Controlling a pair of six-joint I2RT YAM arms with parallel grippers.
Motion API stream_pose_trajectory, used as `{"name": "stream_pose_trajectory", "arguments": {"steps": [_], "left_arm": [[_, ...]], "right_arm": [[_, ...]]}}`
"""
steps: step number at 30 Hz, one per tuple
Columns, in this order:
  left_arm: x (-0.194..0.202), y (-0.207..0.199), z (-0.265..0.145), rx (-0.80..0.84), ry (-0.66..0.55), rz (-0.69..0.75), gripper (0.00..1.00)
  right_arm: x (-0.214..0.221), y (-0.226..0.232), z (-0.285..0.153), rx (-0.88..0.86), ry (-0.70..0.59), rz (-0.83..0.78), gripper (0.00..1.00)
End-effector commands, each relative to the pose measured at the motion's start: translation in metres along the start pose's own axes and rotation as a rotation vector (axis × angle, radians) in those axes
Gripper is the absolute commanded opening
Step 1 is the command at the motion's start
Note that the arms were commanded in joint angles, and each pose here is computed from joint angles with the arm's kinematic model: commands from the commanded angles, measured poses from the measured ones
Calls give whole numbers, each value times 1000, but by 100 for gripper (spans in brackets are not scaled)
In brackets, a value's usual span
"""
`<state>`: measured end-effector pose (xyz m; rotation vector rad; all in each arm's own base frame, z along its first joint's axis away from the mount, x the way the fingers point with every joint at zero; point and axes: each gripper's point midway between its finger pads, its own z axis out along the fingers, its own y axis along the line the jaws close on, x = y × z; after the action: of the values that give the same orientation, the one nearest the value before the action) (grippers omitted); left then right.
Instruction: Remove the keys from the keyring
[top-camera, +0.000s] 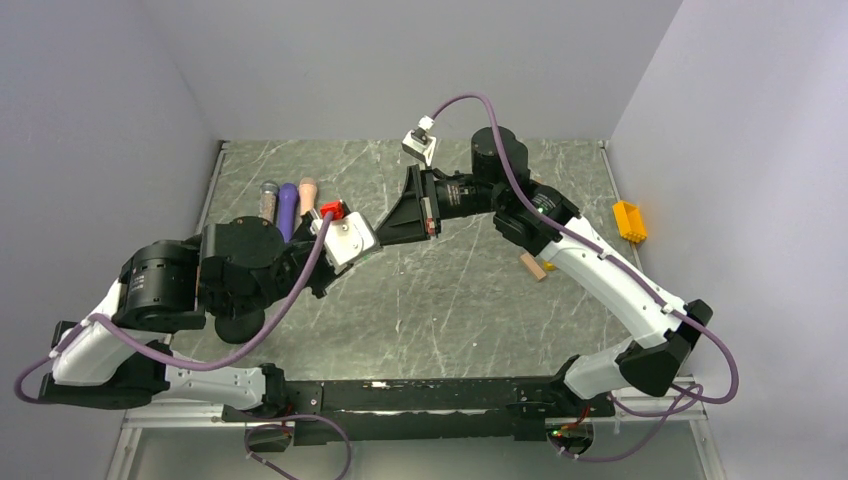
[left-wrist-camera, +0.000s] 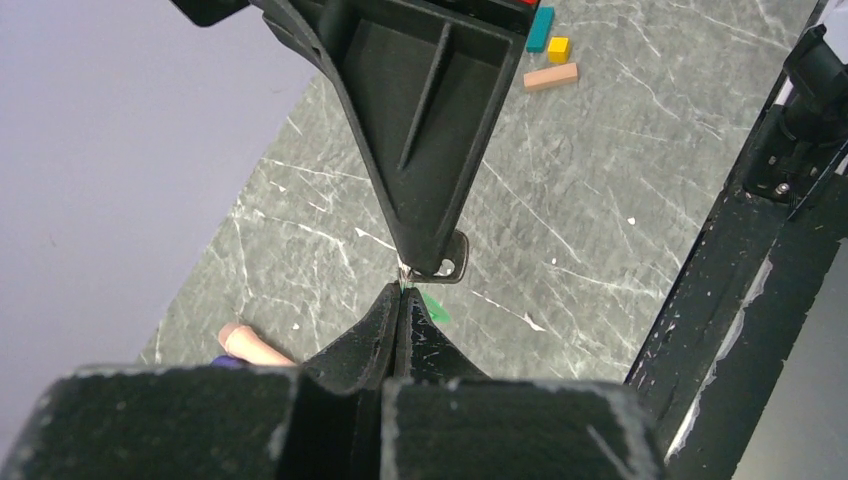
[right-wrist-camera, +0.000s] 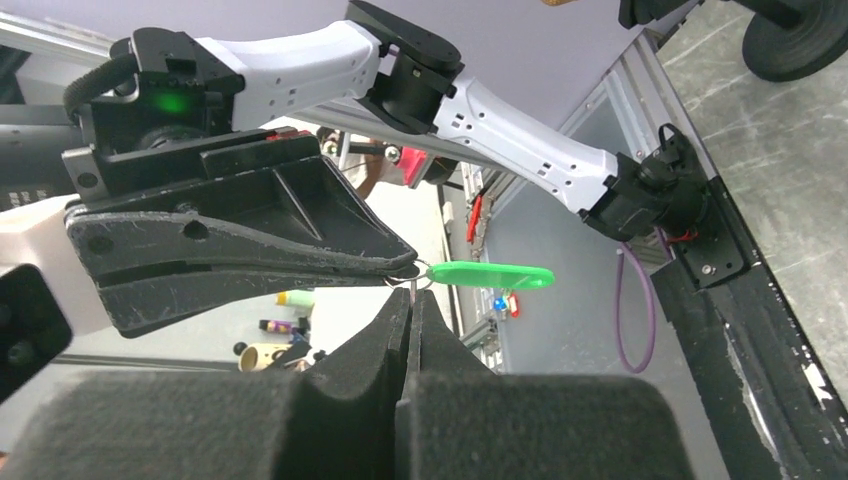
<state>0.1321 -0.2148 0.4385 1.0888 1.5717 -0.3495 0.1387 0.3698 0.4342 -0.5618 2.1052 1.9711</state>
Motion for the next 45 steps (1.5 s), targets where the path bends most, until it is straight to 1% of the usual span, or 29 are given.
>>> {"name": "stream_pose_trajectory", "arguments": {"steps": [1, 6, 10, 20, 24, 26, 29, 33, 35, 37, 40, 45], "left_arm": [[-13, 3, -2, -21, -63, 35, 0], [-11, -1, 2, -19, -44, 53, 0], [-13, 0, 1, -24, -53, 50, 3], [-15, 2, -3, -23, -61, 37, 26], [-17, 3, -5, -25, -71, 27, 32], [-19, 5, -7, -29, -81, 16, 37], [-25, 10, -15, -35, -119, -22, 48], [-41, 21, -39, -29, -242, -111, 68], [-49, 26, -52, -13, -306, -150, 76], [-52, 29, -64, 2, -349, -178, 81], [-56, 31, -79, 39, -404, -209, 84], [-61, 21, -92, 128, -443, -228, 82]], "right_arm": [[-9, 17, -5, -33, -19, 20, 0], [-8, 22, -6, -44, -19, 4, 0], [-7, 22, -8, -45, -19, -5, 0], [-7, 25, -10, -54, -26, -29, 0], [-6, 23, -10, -43, -22, -36, 0], [-6, 22, -10, -38, -20, -38, 0], [-6, 22, -10, -34, -20, -50, 0], [-7, 23, -12, -24, -21, -74, 0], [-7, 25, -14, -25, -21, -94, 0], [-8, 27, -16, -25, -23, -114, 0], [-9, 32, -19, -35, -24, -150, 0], [-8, 48, -24, -84, -28, -221, 0]]}}
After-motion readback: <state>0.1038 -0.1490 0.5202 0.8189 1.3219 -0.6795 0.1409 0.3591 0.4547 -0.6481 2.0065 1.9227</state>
